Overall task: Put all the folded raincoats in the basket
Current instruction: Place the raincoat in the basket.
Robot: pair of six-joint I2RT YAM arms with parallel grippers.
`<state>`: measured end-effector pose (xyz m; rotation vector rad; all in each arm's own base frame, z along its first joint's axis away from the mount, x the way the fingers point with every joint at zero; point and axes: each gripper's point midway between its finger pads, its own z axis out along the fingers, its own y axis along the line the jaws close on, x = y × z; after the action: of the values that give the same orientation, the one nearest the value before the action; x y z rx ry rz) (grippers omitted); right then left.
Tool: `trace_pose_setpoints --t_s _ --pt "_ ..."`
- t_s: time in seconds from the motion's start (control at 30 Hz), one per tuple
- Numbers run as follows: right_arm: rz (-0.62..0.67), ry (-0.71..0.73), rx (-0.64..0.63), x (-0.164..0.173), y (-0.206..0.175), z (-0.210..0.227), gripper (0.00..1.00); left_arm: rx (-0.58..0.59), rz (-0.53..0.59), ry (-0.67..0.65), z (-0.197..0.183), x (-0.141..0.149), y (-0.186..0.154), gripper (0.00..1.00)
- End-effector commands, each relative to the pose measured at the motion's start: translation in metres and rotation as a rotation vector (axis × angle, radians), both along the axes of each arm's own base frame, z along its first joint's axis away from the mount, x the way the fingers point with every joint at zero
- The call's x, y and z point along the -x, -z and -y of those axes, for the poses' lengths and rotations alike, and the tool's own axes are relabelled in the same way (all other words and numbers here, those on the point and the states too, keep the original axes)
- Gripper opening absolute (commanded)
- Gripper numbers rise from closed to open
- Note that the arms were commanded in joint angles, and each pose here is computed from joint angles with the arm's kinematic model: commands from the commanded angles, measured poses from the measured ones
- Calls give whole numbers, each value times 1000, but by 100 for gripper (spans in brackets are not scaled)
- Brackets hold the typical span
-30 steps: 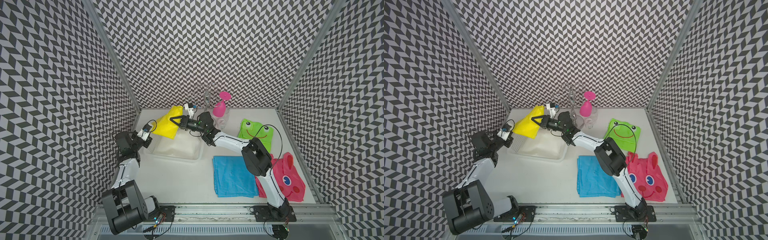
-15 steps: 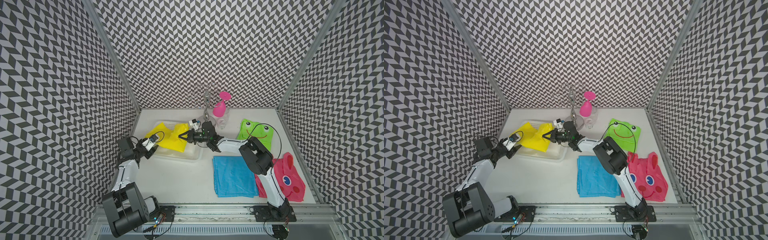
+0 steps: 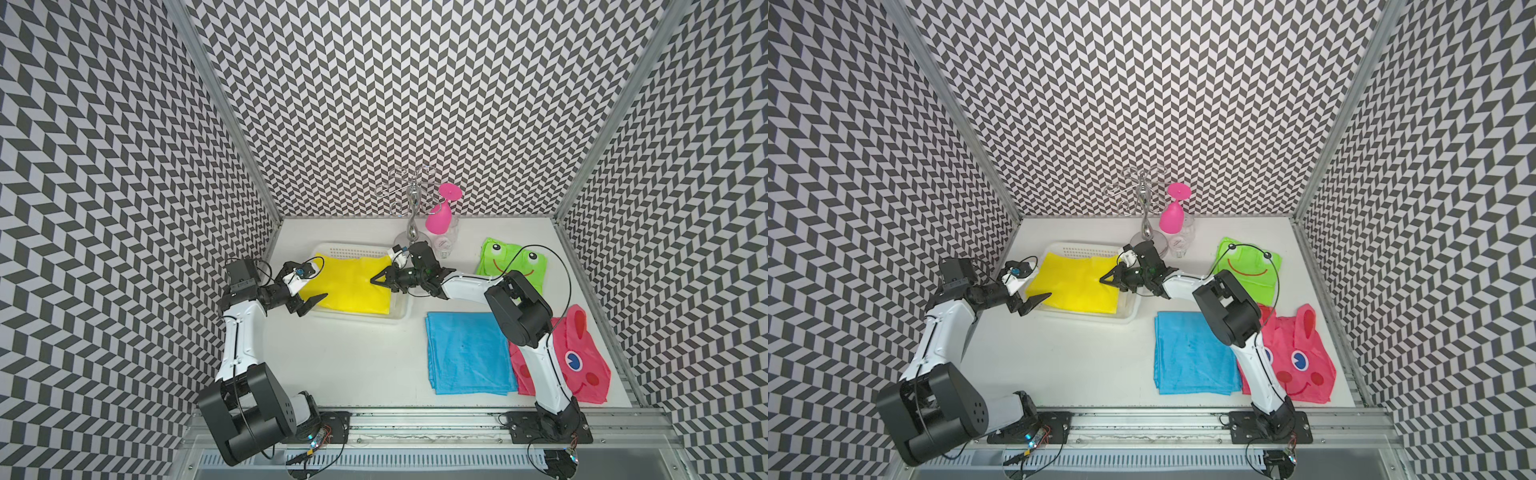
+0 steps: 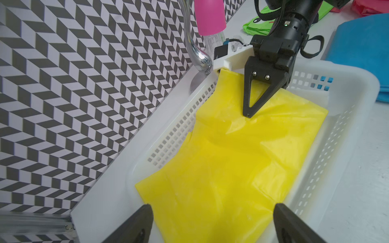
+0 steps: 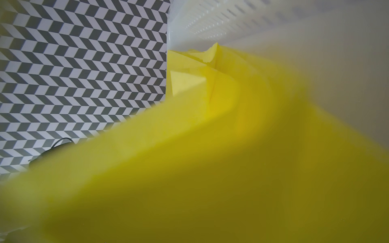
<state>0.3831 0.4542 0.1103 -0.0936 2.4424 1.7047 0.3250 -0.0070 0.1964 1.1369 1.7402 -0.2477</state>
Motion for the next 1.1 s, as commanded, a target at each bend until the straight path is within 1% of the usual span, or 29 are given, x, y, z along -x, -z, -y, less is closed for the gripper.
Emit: trace_pose_setpoints --t_s 0.0,0.07,0.17,0.27,0.37,0.47,0.6,0.63,0.7,0.77,0.8,0.87,0.9,1.0,1.07 --pt "38 27 35 -6 -15 8 23 59 -70 -64 5 -19 4 89" --pt "48 39 41 -8 -21 9 22 43 -79 -102 7 -31 11 88" --pt "75 67 54 -11 -35 12 16 29 -54 -122 12 -41 16 88" --pt "105 89 75 -14 -50 16 13 36 -44 -110 16 -45 11 88" --pt "125 74 88 -13 -59 17 12 40 -41 -95 20 -46 6 89" --pt "138 66 131 -13 -53 20 12 34 -45 -86 24 -47 7 90" --pt "142 76 222 -16 -30 28 12 39 -60 -91 32 -52 15 89" --pt "152 89 248 -17 -26 31 13 45 -66 -102 33 -55 18 89" --pt "203 125 329 -21 -21 40 20 37 -63 -119 39 -60 24 86" --pt "247 170 394 -25 -19 50 37 -10 -53 -143 44 -67 37 84" --pt "260 181 397 -25 -21 53 42 -36 -47 -145 46 -69 43 84" --pt "286 204 406 -25 -26 58 45 -65 -56 -152 49 -74 54 83" --pt "302 210 404 -25 -32 60 45 -61 -63 -160 49 -77 56 83" --pt "343 225 387 -21 -51 65 45 -42 -101 -195 46 -87 62 82" --pt "380 247 410 -18 -64 72 43 -35 -127 -202 46 -90 67 81"
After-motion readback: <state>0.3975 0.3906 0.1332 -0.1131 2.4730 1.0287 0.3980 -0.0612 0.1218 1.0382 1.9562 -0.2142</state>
